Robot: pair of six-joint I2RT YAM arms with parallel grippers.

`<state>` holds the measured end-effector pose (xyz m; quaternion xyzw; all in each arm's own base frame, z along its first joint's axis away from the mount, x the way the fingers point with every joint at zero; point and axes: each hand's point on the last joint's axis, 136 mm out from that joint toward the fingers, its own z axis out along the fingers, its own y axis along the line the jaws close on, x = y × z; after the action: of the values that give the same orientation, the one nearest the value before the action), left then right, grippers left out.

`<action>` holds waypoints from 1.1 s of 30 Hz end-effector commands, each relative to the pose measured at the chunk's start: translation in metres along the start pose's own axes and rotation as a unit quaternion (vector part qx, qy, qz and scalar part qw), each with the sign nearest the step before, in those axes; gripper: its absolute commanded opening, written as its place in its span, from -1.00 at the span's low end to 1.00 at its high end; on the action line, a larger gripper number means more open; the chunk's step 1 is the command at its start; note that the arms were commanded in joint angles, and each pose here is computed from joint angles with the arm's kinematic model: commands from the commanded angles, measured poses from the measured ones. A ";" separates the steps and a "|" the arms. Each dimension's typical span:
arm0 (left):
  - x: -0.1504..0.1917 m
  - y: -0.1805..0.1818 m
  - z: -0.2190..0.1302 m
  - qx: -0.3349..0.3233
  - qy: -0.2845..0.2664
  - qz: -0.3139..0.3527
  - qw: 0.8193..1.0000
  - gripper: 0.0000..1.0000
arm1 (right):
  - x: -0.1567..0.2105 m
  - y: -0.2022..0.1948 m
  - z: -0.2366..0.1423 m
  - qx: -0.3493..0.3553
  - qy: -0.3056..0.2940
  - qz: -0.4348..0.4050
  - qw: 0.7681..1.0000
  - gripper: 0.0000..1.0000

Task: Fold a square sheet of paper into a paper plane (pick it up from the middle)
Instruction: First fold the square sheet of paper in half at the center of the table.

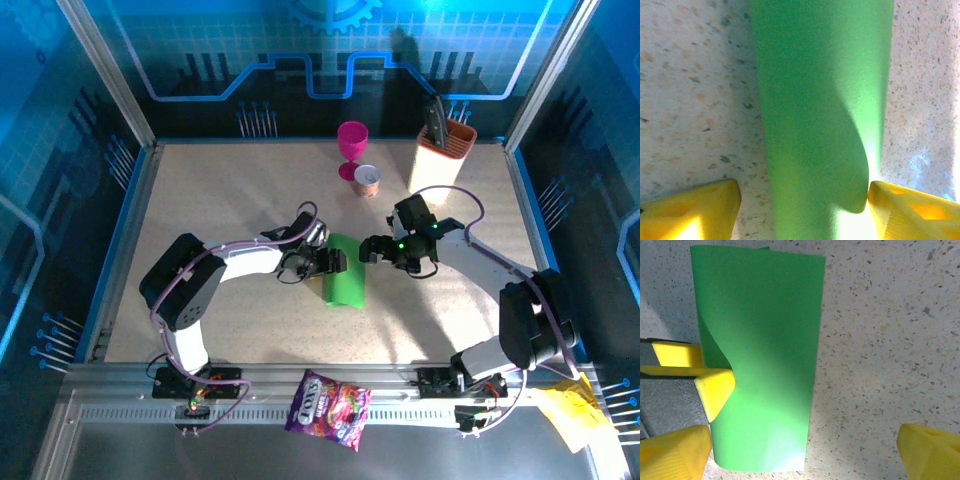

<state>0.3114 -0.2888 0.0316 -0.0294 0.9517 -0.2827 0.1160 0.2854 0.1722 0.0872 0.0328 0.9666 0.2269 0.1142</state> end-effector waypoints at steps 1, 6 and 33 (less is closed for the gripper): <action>-0.001 0.026 -0.010 -0.046 -0.010 -0.004 0.999 0.44 | -0.005 0.010 -0.004 -0.013 -0.005 -0.009 1.000 0.93; -0.001 0.033 -0.014 -0.057 -0.014 -0.007 0.998 0.49 | -0.003 0.010 -0.006 -0.014 -0.005 -0.008 1.000 0.93; -0.004 0.047 -0.034 -0.076 -0.019 -0.004 0.997 0.60 | -0.006 0.029 -0.003 -0.061 0.011 -0.011 0.998 0.85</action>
<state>0.3127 -0.2401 0.0305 -0.0567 0.9649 -0.2223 0.1276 0.2848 0.1839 0.0961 0.0231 0.9589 0.2609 0.1091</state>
